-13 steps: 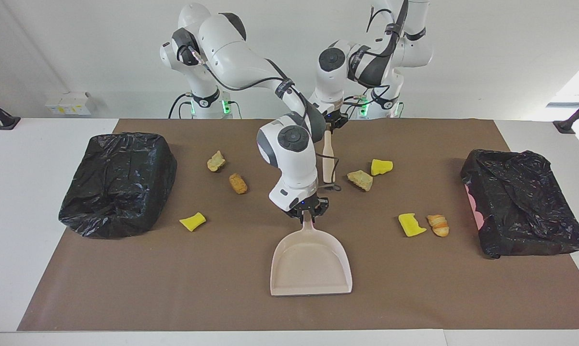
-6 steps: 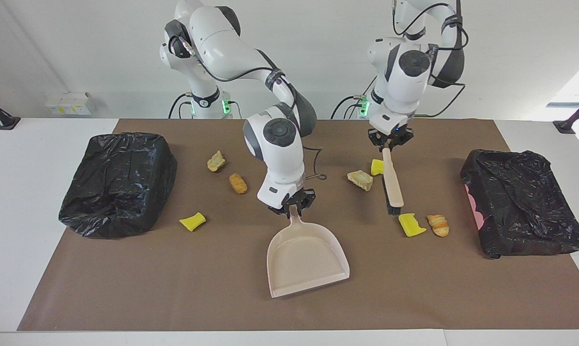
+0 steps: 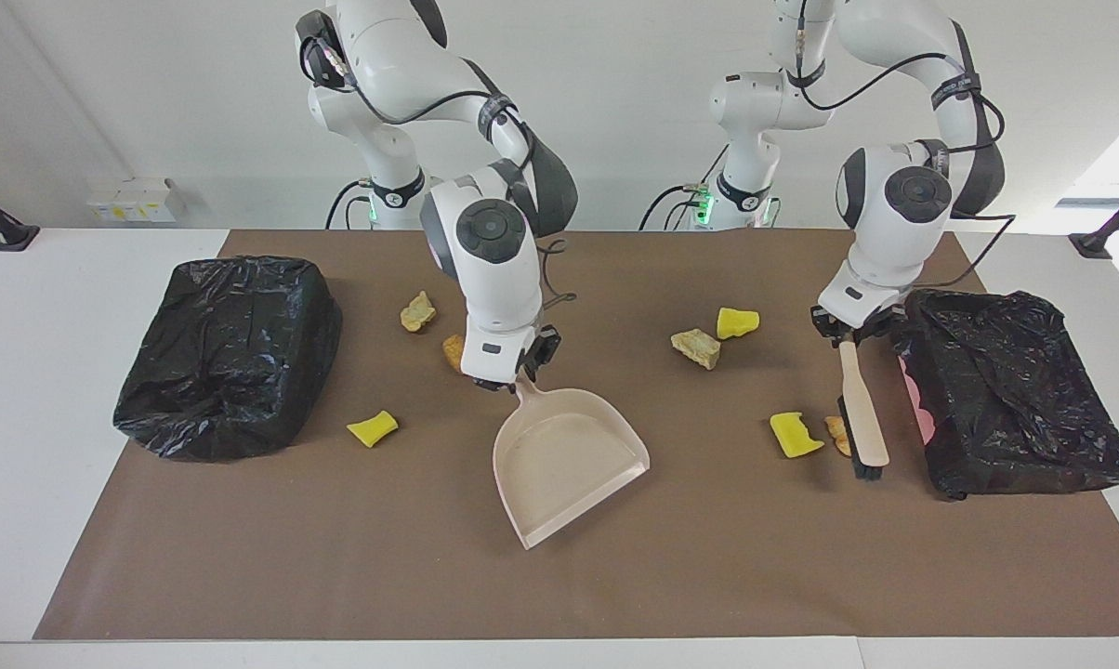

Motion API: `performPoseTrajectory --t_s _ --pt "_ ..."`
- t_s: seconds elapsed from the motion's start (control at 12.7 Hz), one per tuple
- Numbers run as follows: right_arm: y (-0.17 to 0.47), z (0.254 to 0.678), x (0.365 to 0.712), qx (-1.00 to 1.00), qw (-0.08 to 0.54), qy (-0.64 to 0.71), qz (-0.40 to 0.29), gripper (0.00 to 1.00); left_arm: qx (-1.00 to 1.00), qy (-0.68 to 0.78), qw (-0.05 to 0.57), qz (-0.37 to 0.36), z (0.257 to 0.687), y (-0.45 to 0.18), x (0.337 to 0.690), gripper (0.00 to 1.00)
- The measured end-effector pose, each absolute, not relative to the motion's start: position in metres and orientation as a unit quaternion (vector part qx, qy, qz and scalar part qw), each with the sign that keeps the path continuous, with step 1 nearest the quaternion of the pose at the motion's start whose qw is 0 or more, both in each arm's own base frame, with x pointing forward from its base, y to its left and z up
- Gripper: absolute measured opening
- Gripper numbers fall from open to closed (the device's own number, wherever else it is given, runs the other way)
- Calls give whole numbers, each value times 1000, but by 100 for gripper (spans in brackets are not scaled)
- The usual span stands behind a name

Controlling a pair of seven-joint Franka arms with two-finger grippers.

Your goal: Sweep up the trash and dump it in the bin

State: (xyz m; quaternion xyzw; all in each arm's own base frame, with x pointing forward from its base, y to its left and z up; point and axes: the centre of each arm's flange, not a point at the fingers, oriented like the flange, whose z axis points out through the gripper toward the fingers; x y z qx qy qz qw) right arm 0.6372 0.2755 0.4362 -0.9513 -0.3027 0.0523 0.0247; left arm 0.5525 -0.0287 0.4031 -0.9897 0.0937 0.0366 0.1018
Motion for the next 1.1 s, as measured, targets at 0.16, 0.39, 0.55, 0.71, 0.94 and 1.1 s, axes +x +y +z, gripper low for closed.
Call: performPoseTrajectory --t_s 0.16,0.39,0.55,0.71,0.94,1.1 --pt "254 449 629 -914 31 -396 82 33 -987 105 113 42 397 -4 563 27" --pt "237 449 617 -847 48 -519 105 33 -985 110 120 51 378 7 569 27" --pt "232 437 606 -806 49 -578 118 33 -983 124 119 60 370 18 570 27" --pt "237 422 589 -779 26 -617 108 33 -979 153 117 67 368 24 568 27" --pt "247 389 551 -764 5 -642 65 33 -970 200 112 75 362 12 565 27" --pt "248 380 534 -758 3 -649 65 33 -962 236 107 80 359 -2 563 27"
